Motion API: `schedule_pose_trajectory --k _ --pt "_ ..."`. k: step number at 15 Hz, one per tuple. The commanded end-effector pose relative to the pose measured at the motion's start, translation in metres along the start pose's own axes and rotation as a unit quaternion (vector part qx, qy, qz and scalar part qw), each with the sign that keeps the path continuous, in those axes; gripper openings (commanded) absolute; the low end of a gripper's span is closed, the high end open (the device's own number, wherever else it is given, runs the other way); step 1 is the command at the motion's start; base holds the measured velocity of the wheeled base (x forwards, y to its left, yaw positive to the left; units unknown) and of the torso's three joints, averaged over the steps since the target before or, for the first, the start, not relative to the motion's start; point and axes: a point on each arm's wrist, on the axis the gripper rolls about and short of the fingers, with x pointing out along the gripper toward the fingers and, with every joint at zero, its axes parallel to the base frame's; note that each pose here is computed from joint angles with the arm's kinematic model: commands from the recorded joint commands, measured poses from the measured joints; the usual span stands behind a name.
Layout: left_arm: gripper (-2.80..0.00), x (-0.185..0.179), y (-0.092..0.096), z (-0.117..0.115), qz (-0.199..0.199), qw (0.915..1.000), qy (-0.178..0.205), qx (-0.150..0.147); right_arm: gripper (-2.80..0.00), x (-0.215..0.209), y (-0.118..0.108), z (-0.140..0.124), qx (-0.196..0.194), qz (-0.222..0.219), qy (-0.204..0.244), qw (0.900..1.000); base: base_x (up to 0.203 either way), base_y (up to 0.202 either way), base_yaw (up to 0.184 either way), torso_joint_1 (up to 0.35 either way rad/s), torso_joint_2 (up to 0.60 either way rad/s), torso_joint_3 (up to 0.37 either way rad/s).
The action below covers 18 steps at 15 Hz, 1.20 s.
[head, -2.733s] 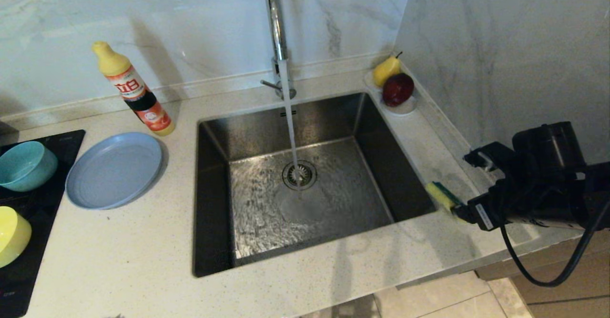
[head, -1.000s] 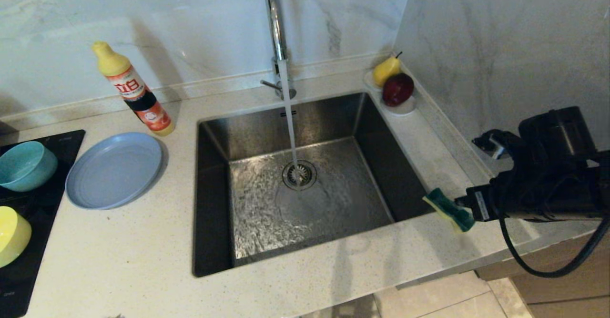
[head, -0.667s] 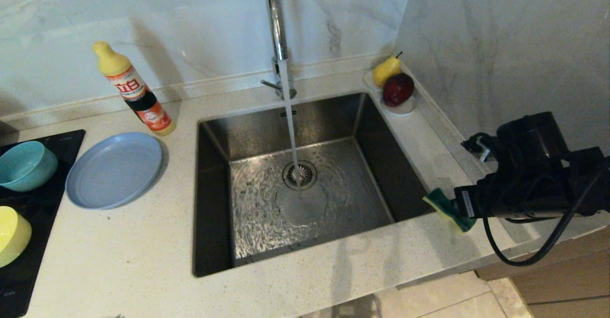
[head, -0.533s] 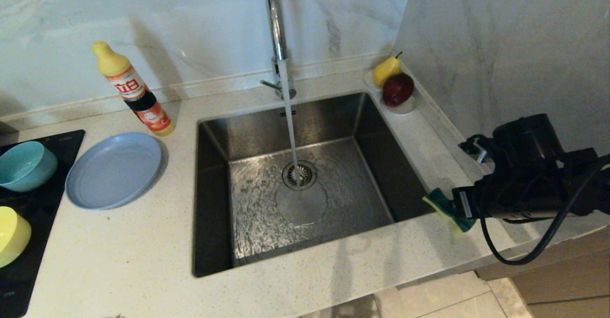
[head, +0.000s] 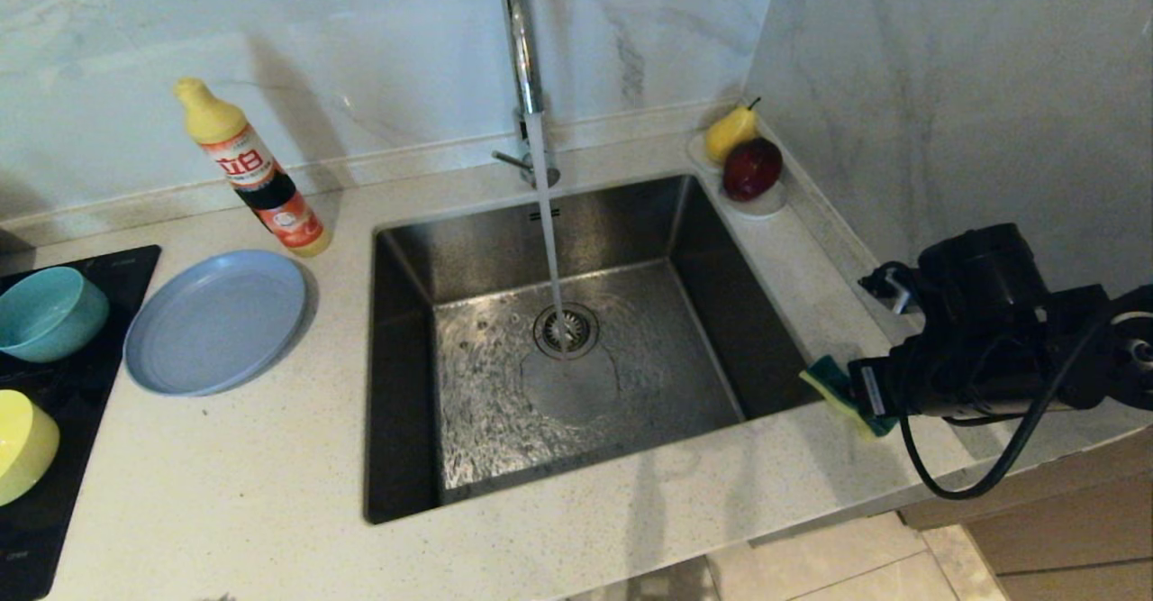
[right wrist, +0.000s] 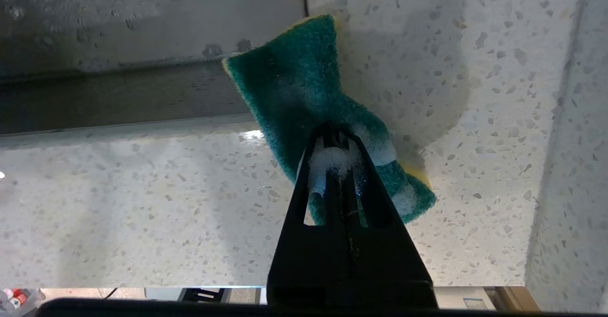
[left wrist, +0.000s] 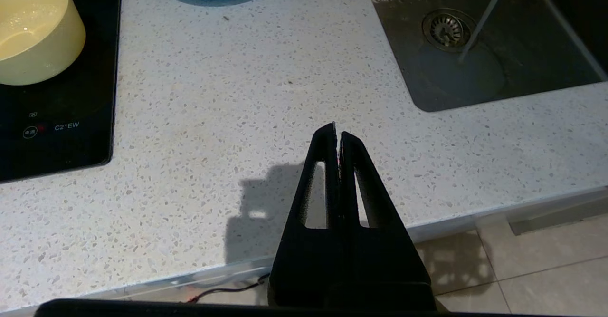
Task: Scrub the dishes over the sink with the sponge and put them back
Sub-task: Turn off the faucet
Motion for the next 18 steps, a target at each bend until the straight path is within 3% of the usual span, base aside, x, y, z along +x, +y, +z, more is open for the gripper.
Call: schedule_pose_trajectory --k 1,11,18 --pt "-2.80 0.000 0.000 0.000 0.000 1.0000 0.000 0.000 -2.80 0.007 -0.001 -0.002 0.004 -0.003 0.010 1.000 0.000 0.000 0.000 0.000 0.00 0.000" --pt "-2.80 0.000 0.000 0.000 0.000 1.0000 0.000 0.000 -2.80 -0.007 -0.012 0.003 0.008 -0.022 -0.010 1.000 0.000 0.000 0.000 0.000 0.00 0.000" --pt "-2.80 0.000 0.000 0.000 0.000 1.0000 0.000 0.000 -2.80 -0.009 -0.013 0.001 0.005 -0.069 -0.012 0.998 0.000 0.000 0.000 0.000 0.00 0.000"
